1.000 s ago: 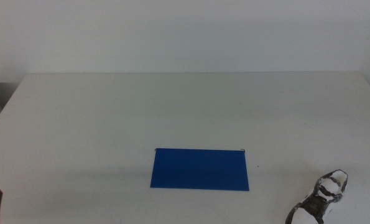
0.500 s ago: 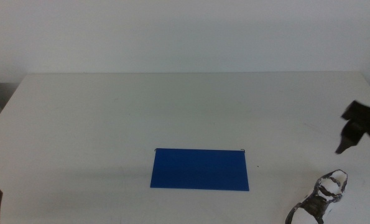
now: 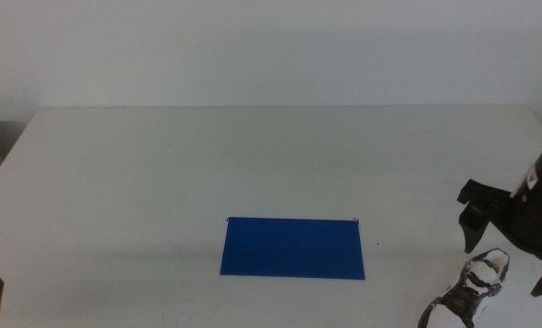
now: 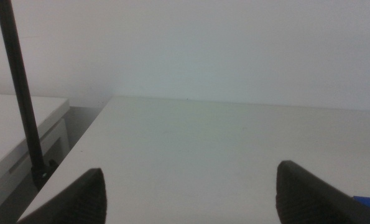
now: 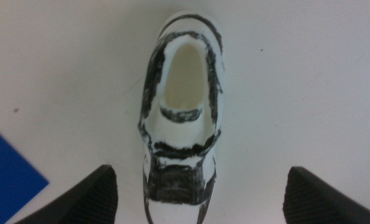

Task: Use one arm to grab the shoe from the table and place it on the mat.

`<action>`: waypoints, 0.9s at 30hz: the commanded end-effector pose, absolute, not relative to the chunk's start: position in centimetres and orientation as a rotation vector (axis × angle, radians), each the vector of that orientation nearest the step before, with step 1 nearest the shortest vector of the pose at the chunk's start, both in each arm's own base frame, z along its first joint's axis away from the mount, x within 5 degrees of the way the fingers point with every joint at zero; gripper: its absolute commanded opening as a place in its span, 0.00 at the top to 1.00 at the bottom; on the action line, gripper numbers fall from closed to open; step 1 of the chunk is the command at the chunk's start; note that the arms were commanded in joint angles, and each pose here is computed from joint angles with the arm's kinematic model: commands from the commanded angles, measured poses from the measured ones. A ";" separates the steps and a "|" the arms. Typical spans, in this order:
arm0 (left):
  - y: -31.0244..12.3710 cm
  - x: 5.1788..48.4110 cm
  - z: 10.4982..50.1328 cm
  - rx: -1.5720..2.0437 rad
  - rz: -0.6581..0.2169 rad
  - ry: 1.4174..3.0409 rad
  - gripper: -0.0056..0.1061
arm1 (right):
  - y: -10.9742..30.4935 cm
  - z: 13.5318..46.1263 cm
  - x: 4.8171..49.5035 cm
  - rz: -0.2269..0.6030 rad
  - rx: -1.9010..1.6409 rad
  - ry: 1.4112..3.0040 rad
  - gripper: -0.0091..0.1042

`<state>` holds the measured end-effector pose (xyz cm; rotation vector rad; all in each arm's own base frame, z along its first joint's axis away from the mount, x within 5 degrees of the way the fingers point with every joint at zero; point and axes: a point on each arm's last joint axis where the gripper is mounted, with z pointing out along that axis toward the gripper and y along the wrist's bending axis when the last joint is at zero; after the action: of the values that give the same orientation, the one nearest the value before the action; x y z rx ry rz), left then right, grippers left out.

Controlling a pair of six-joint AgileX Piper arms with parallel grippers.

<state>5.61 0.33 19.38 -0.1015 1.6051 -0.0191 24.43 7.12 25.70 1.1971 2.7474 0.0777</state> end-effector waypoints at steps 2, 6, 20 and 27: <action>0.2 5.6 20.0 -0.092 -0.035 1.522 0.11 | 7.1 26.3 25.1 0.074 1.201 2.706 0.11; 0.2 5.6 20.0 -0.092 -0.035 1.522 0.11 | 7.3 25.3 25.8 0.061 1.216 2.708 0.11; 0.2 5.6 20.0 -0.092 -0.035 1.522 0.11 | 6.7 24.8 26.6 -0.039 1.125 2.679 0.11; 0.2 5.6 20.0 -0.092 -0.035 1.522 0.11 | 6.7 24.9 27.1 -0.019 1.074 2.642 0.11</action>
<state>5.61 0.33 19.38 -0.1015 1.6051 -0.0191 26.81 6.84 23.17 1.1208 2.7019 -0.0537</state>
